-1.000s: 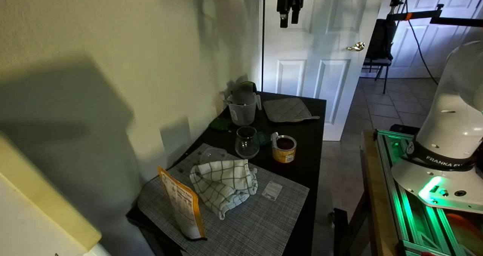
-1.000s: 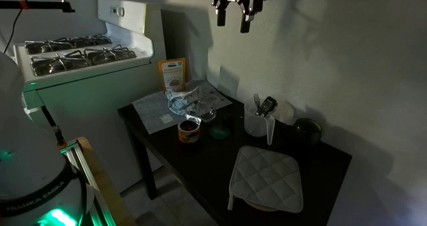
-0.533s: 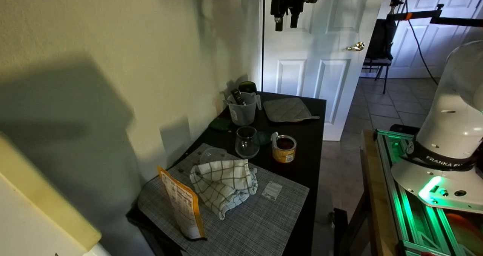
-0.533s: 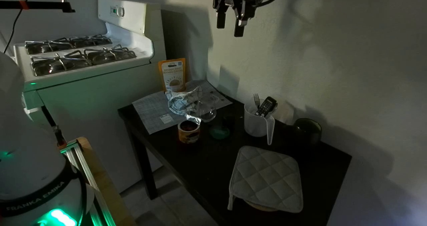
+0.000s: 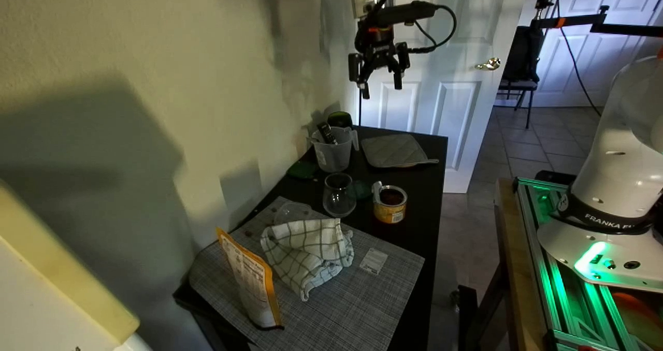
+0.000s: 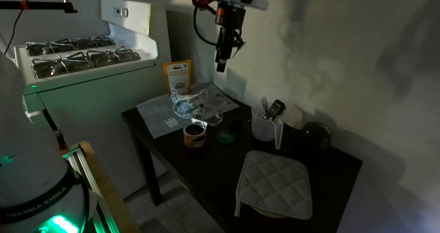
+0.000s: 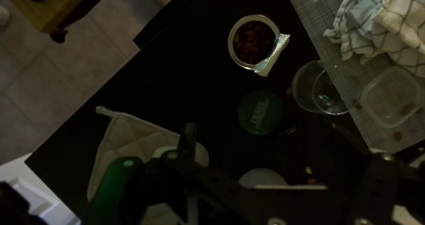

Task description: Put the black object in the jar

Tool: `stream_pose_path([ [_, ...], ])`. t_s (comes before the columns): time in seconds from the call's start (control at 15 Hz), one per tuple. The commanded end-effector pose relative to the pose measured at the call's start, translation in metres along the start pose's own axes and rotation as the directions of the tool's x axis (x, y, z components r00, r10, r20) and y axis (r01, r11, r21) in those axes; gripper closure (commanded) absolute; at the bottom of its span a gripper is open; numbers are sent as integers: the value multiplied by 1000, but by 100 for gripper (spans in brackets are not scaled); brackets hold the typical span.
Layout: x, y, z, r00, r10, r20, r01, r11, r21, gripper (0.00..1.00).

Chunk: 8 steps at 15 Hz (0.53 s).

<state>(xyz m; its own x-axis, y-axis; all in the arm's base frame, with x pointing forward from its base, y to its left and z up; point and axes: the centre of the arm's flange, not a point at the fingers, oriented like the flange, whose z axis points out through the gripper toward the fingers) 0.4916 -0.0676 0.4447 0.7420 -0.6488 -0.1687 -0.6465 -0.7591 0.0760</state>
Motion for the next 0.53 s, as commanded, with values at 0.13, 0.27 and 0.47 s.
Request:
stream_pose_path([
  [0.13,13,-2,58,994,62,85,-61,998,-17,0],
  [0.27,24,5,82,987,60,149,-60,998,-7,0],
  [0.47,29,8,84,986,59,158,-60,998,0,0],
])
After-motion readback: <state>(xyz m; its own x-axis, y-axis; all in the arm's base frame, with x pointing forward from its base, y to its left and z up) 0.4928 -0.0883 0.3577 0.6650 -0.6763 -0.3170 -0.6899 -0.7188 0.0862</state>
